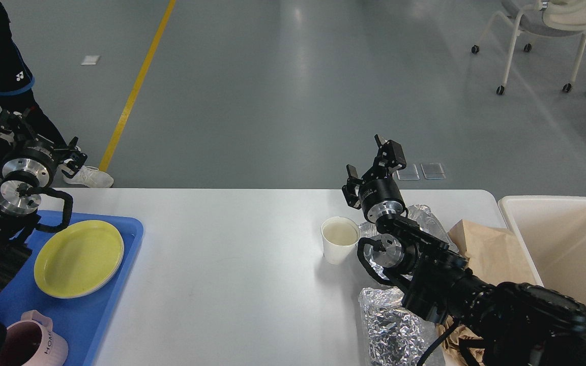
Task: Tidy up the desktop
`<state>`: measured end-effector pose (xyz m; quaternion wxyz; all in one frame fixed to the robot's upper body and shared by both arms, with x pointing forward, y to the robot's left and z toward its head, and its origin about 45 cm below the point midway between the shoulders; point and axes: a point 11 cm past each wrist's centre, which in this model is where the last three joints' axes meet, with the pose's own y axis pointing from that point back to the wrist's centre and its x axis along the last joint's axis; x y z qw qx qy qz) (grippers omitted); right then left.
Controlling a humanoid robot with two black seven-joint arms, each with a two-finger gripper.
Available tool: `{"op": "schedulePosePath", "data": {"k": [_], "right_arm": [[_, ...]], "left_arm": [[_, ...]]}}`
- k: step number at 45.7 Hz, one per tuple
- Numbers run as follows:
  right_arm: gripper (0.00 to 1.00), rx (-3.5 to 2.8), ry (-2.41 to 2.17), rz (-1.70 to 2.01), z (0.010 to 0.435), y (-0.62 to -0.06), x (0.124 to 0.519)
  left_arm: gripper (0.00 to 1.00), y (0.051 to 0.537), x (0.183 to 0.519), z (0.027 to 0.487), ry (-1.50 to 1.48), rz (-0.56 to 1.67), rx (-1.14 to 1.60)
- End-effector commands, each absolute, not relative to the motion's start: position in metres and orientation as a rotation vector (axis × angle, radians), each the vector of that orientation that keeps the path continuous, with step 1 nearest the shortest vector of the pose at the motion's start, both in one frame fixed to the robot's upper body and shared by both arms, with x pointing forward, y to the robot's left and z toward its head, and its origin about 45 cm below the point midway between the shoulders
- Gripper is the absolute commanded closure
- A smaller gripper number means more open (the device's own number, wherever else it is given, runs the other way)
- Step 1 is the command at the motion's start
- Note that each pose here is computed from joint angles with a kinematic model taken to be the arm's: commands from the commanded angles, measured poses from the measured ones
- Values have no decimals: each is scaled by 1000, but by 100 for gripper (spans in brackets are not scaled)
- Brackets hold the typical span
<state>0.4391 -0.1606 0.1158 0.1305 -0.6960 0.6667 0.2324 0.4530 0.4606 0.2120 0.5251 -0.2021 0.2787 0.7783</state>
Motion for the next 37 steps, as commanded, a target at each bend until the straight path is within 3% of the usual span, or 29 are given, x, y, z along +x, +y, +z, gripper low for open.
{"op": "schedulePosePath", "data": {"k": [1, 11, 23, 37], "right_arm": [[0, -2023, 1934, 675, 116, -160, 439], [0, -2024, 1936, 673, 116, -161, 439], [0, -2023, 1938, 673, 116, -161, 439], [0, -2022, 1938, 674, 116, -161, 439]], "left_arm": [[0, 449, 453, 203, 678, 1850, -470], [0, 395, 445, 156, 727, 1803, -500], [0, 376, 432, 147, 674, 1631, -644], [0, 360, 431, 146, 662, 1615, -752]]}}
